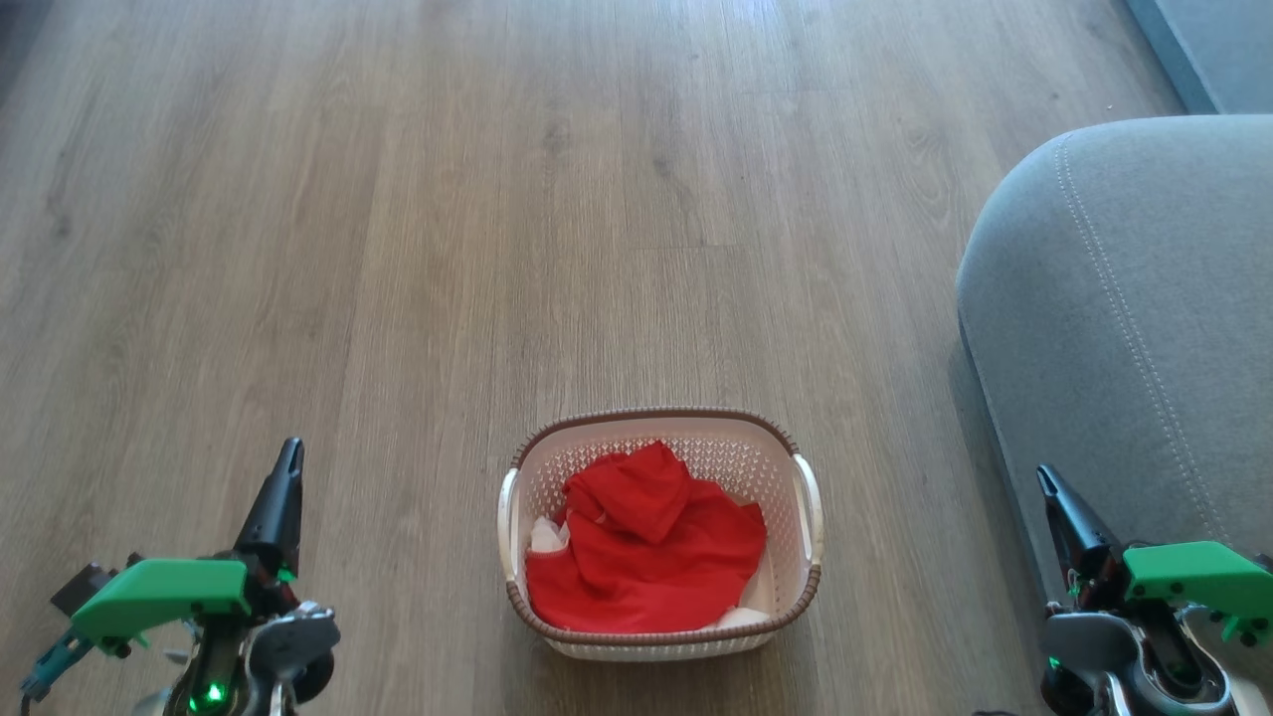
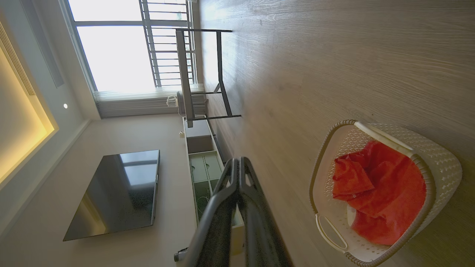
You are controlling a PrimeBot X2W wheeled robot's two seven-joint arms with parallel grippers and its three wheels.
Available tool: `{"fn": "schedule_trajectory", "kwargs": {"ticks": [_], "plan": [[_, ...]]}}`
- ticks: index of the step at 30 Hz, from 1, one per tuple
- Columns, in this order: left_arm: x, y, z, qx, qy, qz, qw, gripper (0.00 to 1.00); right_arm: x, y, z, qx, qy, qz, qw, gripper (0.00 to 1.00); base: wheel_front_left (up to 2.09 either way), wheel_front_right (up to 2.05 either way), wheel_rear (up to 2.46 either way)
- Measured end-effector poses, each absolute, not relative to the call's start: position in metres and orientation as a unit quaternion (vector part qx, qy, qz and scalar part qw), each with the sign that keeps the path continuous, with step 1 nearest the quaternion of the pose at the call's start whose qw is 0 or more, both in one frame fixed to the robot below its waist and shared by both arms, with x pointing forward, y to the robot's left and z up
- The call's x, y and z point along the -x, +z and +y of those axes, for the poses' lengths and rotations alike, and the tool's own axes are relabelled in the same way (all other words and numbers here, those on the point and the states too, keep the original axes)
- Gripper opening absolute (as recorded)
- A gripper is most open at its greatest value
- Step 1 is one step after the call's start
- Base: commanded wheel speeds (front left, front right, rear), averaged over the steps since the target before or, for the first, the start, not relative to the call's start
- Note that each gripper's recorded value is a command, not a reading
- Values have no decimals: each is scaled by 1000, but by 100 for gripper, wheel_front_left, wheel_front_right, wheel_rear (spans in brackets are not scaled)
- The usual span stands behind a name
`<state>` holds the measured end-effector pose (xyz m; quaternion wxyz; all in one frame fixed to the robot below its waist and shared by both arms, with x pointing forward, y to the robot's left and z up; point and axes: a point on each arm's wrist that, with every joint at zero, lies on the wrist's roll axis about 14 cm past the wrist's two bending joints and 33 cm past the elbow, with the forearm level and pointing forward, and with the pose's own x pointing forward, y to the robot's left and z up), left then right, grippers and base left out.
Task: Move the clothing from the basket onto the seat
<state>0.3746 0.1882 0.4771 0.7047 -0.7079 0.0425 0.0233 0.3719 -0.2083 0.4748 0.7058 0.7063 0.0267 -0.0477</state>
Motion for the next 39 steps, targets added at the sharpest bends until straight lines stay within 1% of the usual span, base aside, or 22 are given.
{"fn": "schedule_trajectory", "kwargs": {"ticks": [10, 11, 17, 27, 35, 37, 38, 39], "plan": [[-375, 477, 188, 708, 23, 43, 705, 0, -372, 475, -208, -706, -48, 27, 706, 0, 0, 0, 0], [-375, 477, 188, 708, 23, 43, 705, 100, -372, 475, -208, -706, -48, 27, 706, 100, 0, 0, 0], [-352, 438, 187, 709, 68, 85, 697, 100, -352, 440, -207, -706, -86, 65, 699, 100, 0, 0, 0], [-351, 438, 185, 705, 70, 81, 701, 100, -356, 447, -204, -703, -79, 55, 705, 100, 0, 0, 0], [-352, 439, 183, 691, 71, 80, 715, 100, -358, 451, -201, -684, -75, 54, 724, 100, 0, 0, 0], [-352, 439, 183, 682, 71, 81, 723, 100, -359, 453, -200, -670, -72, 54, 737, 100, 0, 0, 0], [-352, 439, 183, 682, 71, 81, 723, 100, -359, 453, -200, -670, -72, 54, 737, 100, 0, 0, 0], [-351, 439, 182, 674, 71, 82, 730, 100, -360, 454, -199, -658, -69, 56, 748, 100, 0, 0, 0]]}}
